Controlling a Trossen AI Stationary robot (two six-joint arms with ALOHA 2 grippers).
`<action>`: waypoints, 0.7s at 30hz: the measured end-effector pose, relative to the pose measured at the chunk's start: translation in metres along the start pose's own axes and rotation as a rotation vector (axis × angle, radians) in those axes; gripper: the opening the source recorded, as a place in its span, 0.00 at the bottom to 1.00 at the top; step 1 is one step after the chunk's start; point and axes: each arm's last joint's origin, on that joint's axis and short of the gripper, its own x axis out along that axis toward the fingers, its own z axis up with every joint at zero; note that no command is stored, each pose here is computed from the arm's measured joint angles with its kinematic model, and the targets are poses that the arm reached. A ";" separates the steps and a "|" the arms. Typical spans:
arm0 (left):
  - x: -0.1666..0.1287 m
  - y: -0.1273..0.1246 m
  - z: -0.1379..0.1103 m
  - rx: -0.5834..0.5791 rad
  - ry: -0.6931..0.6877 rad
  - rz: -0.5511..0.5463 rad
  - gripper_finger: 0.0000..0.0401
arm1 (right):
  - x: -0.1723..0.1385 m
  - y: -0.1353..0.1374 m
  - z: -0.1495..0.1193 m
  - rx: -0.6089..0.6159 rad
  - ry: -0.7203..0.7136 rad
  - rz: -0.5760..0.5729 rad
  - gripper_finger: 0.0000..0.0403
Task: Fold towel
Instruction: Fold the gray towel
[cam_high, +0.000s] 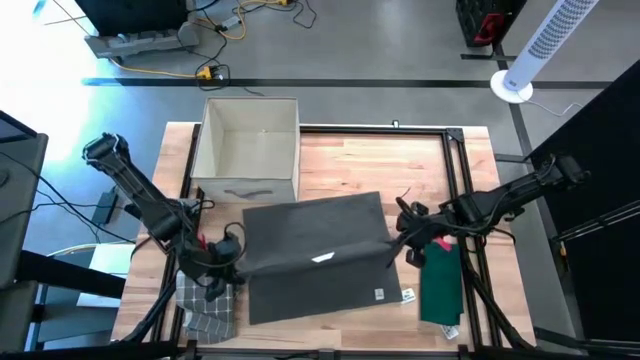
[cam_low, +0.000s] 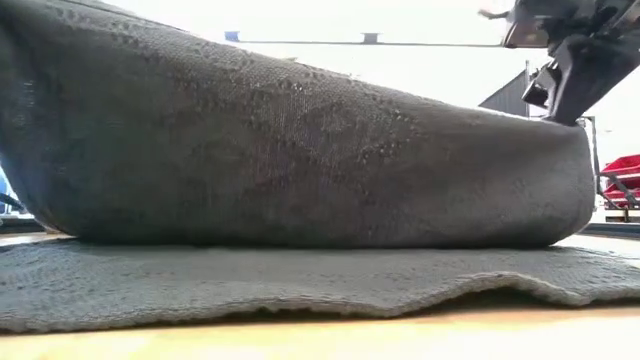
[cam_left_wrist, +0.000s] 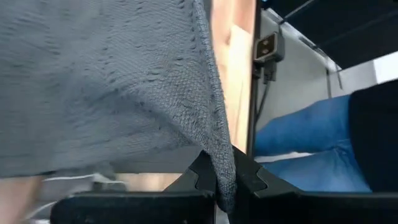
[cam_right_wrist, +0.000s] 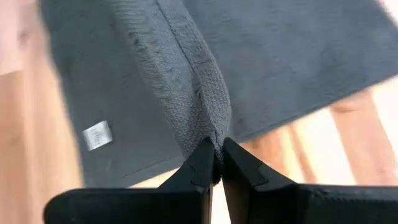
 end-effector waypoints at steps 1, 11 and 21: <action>0.003 -0.001 -0.001 -0.002 0.007 -0.002 0.00 | 0.001 0.002 -0.001 -0.012 0.012 0.013 0.02; 0.044 -0.006 -0.013 0.012 0.154 -0.014 0.00 | 0.032 0.022 -0.010 -0.133 0.186 0.091 0.02; 0.066 -0.010 -0.019 -0.024 0.230 -0.065 0.05 | 0.051 0.032 -0.011 -0.161 0.278 0.088 0.13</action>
